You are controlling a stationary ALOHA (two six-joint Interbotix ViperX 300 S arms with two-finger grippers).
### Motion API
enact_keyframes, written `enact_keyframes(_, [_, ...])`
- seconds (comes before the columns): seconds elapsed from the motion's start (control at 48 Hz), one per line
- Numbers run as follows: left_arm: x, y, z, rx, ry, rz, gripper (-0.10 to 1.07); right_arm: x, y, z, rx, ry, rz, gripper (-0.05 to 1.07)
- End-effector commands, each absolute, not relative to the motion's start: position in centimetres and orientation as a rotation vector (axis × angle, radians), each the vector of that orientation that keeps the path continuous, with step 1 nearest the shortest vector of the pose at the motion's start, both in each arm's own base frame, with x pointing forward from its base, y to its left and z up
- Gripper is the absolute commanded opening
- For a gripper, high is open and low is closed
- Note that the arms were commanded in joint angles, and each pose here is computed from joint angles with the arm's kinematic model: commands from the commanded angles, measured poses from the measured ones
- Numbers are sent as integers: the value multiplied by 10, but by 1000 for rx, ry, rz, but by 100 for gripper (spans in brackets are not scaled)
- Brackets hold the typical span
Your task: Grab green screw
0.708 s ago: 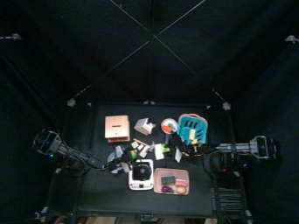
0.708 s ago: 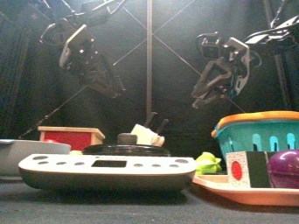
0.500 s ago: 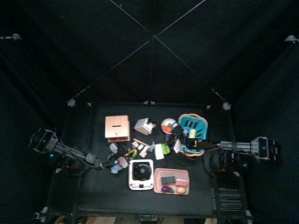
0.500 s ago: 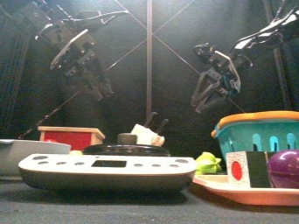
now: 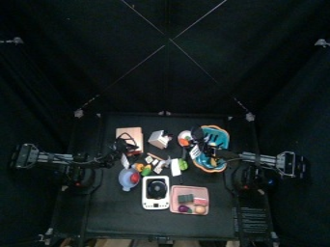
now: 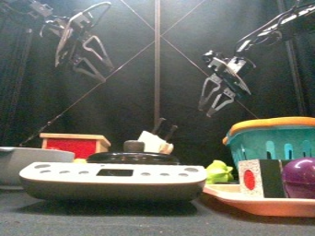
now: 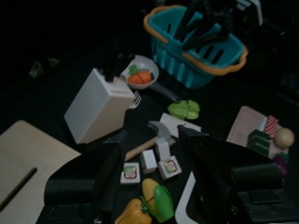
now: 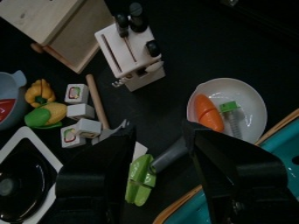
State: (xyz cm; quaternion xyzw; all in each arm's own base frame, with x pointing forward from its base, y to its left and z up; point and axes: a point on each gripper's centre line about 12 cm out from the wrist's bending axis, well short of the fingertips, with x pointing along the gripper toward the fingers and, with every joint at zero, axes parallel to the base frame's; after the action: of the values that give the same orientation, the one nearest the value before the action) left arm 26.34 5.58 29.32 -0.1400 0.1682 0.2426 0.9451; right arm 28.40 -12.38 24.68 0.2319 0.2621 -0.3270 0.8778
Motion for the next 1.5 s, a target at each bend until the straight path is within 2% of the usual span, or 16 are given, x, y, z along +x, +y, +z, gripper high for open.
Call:
enact_keyframes(0.0, [260,71,311,-249,287,479,86,286,-127,260,496,507,-685,83])
enact_keyframes(0.208, [266,94,328,-50,318,488,87,287,-132,257,517,515,-701,82])
enact_keyframes(0.396, [280,117,346,18,406,543,87,288,-143,253,520,520,-731,83])
enact_keyframes(0.542, [292,144,338,68,582,576,87,289,-154,251,512,520,-753,83])
enact_keyframes(0.646, [303,158,328,77,624,537,87,287,-165,250,492,522,-785,83])
enact_keyframes(0.792, [309,169,318,69,497,490,86,279,-185,252,499,518,-855,83])
enact_keyframes(0.917, [301,168,300,71,406,480,86,277,-195,256,506,526,-900,82])
enact_keyframes(1.021, [294,162,281,60,367,470,86,279,-198,254,503,572,-942,82])
enact_keyframes(1.146, [285,149,267,70,320,443,86,283,-199,251,481,693,-977,83])
enact_keyframes(1.354, [272,121,269,100,165,380,86,300,-197,268,507,836,-830,82])
enact_keyframes(1.479, [264,112,264,106,139,363,86,302,-204,254,534,889,-746,82])
